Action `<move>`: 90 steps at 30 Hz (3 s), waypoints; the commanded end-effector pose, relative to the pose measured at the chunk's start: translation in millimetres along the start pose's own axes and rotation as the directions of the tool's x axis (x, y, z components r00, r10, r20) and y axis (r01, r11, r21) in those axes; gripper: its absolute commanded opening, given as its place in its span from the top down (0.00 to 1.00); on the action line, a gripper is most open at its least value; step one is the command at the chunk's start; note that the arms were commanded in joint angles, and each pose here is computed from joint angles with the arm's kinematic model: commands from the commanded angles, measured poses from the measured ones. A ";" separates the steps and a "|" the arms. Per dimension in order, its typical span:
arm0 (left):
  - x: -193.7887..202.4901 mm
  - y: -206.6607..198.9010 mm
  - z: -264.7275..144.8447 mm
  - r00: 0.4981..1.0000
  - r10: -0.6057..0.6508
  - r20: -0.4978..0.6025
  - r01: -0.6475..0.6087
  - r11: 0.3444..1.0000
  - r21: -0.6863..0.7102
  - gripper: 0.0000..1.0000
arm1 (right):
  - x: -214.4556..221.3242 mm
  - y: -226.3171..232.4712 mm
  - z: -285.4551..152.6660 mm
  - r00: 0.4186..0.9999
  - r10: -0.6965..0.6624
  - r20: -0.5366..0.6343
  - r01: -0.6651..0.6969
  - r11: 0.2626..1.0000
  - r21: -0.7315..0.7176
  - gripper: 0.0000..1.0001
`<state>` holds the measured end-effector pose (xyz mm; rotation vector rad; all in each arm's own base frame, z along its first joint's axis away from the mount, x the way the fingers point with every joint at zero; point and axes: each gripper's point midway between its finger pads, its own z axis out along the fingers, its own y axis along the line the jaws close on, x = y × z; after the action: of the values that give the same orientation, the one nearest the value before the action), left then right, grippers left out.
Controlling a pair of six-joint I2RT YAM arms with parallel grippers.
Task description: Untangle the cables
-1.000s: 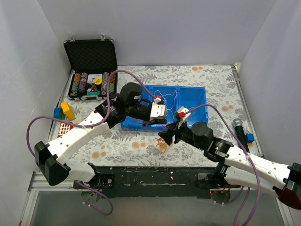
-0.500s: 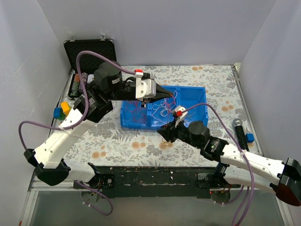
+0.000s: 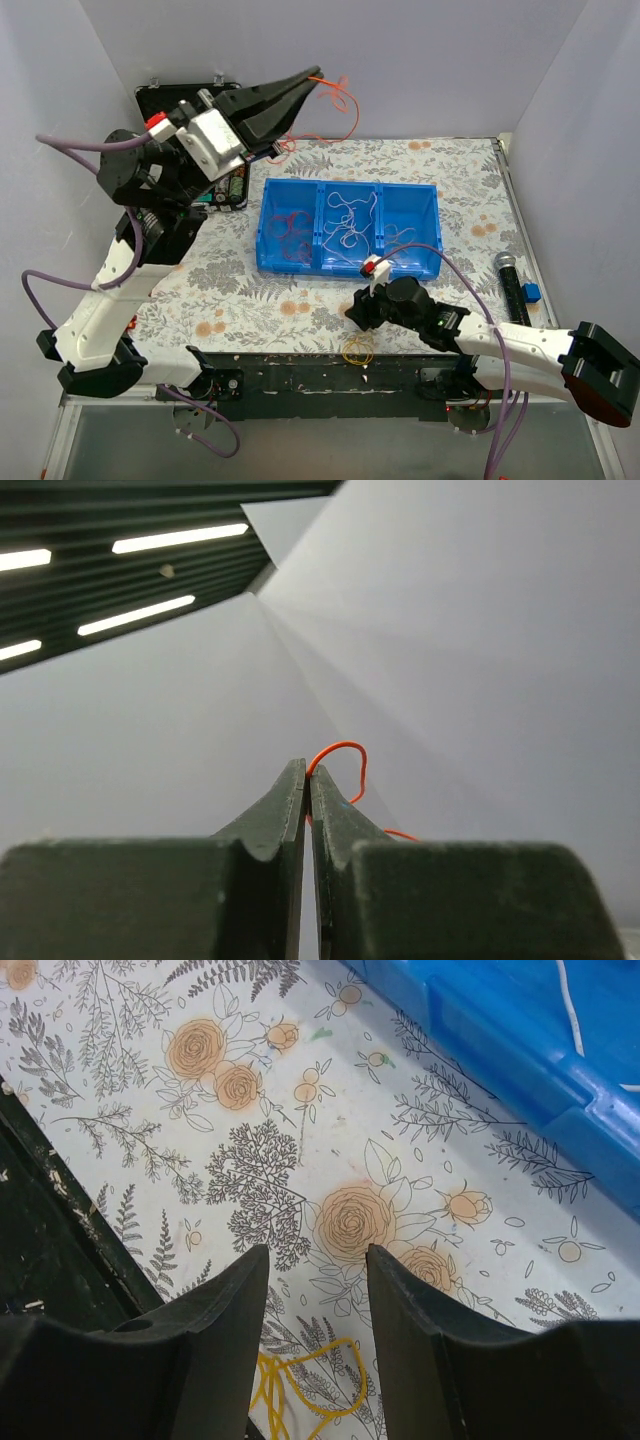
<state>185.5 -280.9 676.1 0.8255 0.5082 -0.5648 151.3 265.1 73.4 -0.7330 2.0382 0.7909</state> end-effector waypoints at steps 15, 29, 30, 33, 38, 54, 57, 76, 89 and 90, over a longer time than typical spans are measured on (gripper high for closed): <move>112.8 31.9 -68.1 0.945 0.063 -0.322 -0.181 0.918 -0.352 1.00 | 22.2 25.3 -25.0 0.980 -0.047 -0.192 0.022 0.991 -0.131 0.22; 283.1 32.6 -172.1 0.769 -0.111 -0.629 -0.177 0.910 -0.376 1.00 | 57.7 15.0 -12.2 0.891 -0.043 -0.453 0.071 0.996 0.045 0.54; 288.2 28.6 -174.7 0.765 -0.115 -0.634 -0.169 0.914 -0.369 1.00 | 60.8 15.7 -12.7 0.883 -0.050 -0.467 0.079 0.996 0.043 0.58; 308.9 12.0 -184.3 0.741 -0.129 -0.659 -0.138 0.931 -0.337 1.00 | 62.2 16.0 -14.3 0.875 -0.051 -0.481 0.084 0.995 0.048 0.74; 326.7 -4.5 -197.3 0.712 -0.153 -0.685 -0.105 0.942 -0.320 1.00 | 27.0 13.4 -17.1 0.914 -0.051 -0.403 0.103 0.989 0.108 0.99; 363.7 -34.2 -231.5 0.638 -0.172 -0.750 -0.085 0.953 -0.292 1.00 | -196.4 -103.7 -81.1 0.994 -0.045 0.102 -0.018 0.836 0.549 0.99; 368.2 -25.2 -223.9 0.638 -0.171 -0.751 -0.102 0.948 -0.302 1.00 | -198.5 -136.2 -83.5 0.994 -0.015 0.111 -0.057 0.785 0.617 0.99; 346.0 -7.4 -196.4 0.571 -0.293 -0.767 0.027 0.940 -0.340 0.02 | -190.0 -221.5 -54.9 0.987 0.092 0.129 -0.157 0.692 0.704 0.99; 330.8 -16.7 -199.7 0.461 -0.462 -0.758 0.176 0.885 -0.432 0.02 | -211.8 -214.9 -54.9 0.983 0.095 0.160 -0.178 0.727 0.663 0.15; 329.5 -13.0 -200.1 0.452 -0.487 -0.748 0.171 0.870 -0.463 0.02 | -215.4 -210.5 -56.2 0.981 0.094 0.171 -0.184 0.738 0.649 0.14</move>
<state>392.2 -218.6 321.3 0.6953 1.6580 -0.2785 378.7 124.1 180.0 -0.1184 2.1713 0.0303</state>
